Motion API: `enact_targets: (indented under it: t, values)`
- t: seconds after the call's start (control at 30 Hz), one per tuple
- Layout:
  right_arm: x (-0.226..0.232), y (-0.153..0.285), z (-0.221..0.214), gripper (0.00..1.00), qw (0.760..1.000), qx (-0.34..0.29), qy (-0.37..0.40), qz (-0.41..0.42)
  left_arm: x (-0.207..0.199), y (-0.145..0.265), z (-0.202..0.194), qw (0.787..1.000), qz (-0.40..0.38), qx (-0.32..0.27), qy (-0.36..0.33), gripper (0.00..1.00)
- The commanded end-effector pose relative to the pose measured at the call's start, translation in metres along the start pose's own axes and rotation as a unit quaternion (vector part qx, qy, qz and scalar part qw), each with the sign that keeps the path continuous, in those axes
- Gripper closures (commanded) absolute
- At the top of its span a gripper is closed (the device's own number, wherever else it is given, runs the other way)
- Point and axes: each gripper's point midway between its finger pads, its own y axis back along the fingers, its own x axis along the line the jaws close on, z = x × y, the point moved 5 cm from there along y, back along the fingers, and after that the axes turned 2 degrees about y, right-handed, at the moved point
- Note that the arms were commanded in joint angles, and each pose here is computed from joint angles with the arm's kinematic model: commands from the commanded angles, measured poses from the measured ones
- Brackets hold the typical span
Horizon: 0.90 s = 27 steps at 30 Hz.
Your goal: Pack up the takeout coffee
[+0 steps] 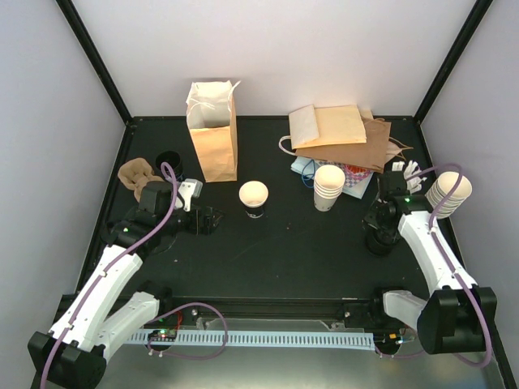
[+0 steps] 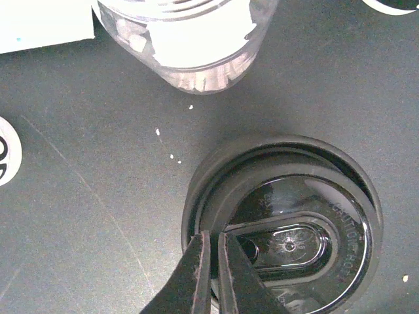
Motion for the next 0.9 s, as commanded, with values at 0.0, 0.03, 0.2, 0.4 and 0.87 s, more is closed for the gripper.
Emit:
enact_targets:
  t: [0.0,0.03,0.2,0.4,0.87]
  values:
    - [0.003,0.001,0.001,0.99,1.0,0.0,0.006,0.0,-0.003,0.002,0.005,1.0,-0.009,-0.013,-0.009,0.01]
    - [0.01,-0.004,-0.002,0.98,0.999,0.015,0.012,0.026,-0.002,0.001,0.005,1.0,-0.009,-0.012,-0.008,0.01]
    - [0.009,-0.004,-0.003,0.99,0.998,0.011,0.036,-0.043,-0.003,0.002,0.005,1.0,-0.01,-0.012,-0.009,0.01]
    - [0.007,0.006,0.004,0.99,0.998,-0.015,0.028,-0.053,-0.003,0.002,0.005,1.0,-0.01,-0.013,-0.009,0.01]
    - [0.009,-0.006,-0.007,0.99,0.999,0.001,0.0,-0.037,-0.003,0.002,0.005,1.0,-0.011,-0.012,-0.01,0.01]
